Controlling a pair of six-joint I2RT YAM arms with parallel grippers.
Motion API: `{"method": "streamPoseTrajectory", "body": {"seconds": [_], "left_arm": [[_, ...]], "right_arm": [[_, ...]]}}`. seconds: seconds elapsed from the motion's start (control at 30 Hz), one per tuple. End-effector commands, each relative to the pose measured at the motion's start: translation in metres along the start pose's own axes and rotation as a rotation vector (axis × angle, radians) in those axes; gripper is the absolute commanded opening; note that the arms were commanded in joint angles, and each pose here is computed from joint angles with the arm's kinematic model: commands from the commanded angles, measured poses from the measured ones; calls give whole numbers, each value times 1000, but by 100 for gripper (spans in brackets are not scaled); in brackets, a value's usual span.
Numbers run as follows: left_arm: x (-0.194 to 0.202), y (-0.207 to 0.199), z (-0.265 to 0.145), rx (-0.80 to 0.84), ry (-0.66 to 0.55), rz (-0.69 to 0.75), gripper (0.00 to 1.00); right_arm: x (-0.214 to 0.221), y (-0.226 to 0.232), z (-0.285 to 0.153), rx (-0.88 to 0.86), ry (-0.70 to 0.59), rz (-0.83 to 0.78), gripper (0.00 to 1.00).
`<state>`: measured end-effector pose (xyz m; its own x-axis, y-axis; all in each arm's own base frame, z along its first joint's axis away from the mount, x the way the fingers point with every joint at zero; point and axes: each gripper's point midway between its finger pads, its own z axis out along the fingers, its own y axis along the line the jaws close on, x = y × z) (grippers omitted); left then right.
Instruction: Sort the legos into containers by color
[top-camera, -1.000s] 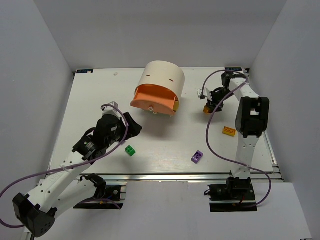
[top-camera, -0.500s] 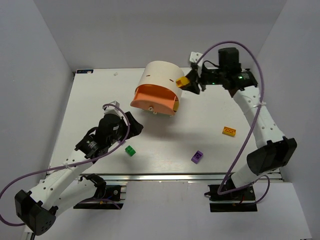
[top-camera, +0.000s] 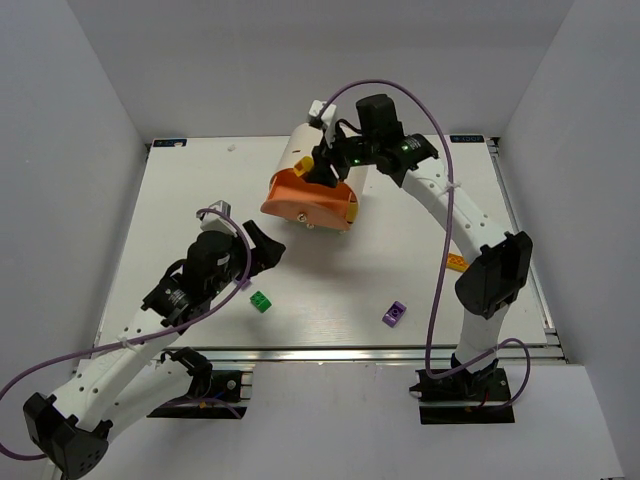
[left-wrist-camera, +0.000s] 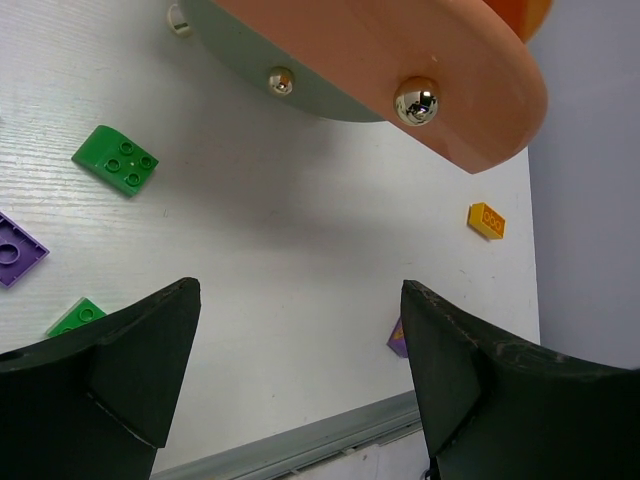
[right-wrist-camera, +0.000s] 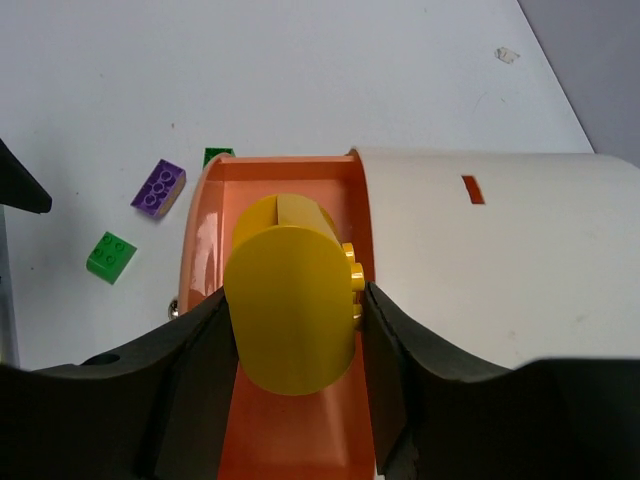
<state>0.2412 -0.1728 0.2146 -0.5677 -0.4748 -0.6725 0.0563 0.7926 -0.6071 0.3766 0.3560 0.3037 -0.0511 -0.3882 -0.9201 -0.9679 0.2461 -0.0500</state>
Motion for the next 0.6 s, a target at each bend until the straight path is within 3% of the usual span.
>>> {"method": "streamPoseTrajectory", "body": {"seconds": [0.0, 0.07, 0.17, 0.43, 0.5, 0.53, 0.57], "left_arm": [[-2, -2, -3, 13, -18, -9, 91], [-2, -2, -2, 14, -15, -1, 91], [-1, -4, 0, 19, -9, 5, 91], [-1, -6, 2, 30, -9, 9, 91], [-2, -6, 2, 28, -11, 12, 91], [-4, -7, 0, 30, -18, 14, 91], [-4, -6, 0, 28, -16, 16, 91]], "right_arm": [[-29, 6, -7, 33, -45, -28, 36], [-25, 9, -4, 26, -32, -37, 54], [-26, 13, -6, 26, -32, -43, 67], [-42, 3, -27, 104, -69, -31, 72], [-42, -11, -42, 203, -66, -3, 65], [-38, -22, -52, 275, -62, 36, 53], [-46, -44, -79, 451, -89, 60, 19]]}}
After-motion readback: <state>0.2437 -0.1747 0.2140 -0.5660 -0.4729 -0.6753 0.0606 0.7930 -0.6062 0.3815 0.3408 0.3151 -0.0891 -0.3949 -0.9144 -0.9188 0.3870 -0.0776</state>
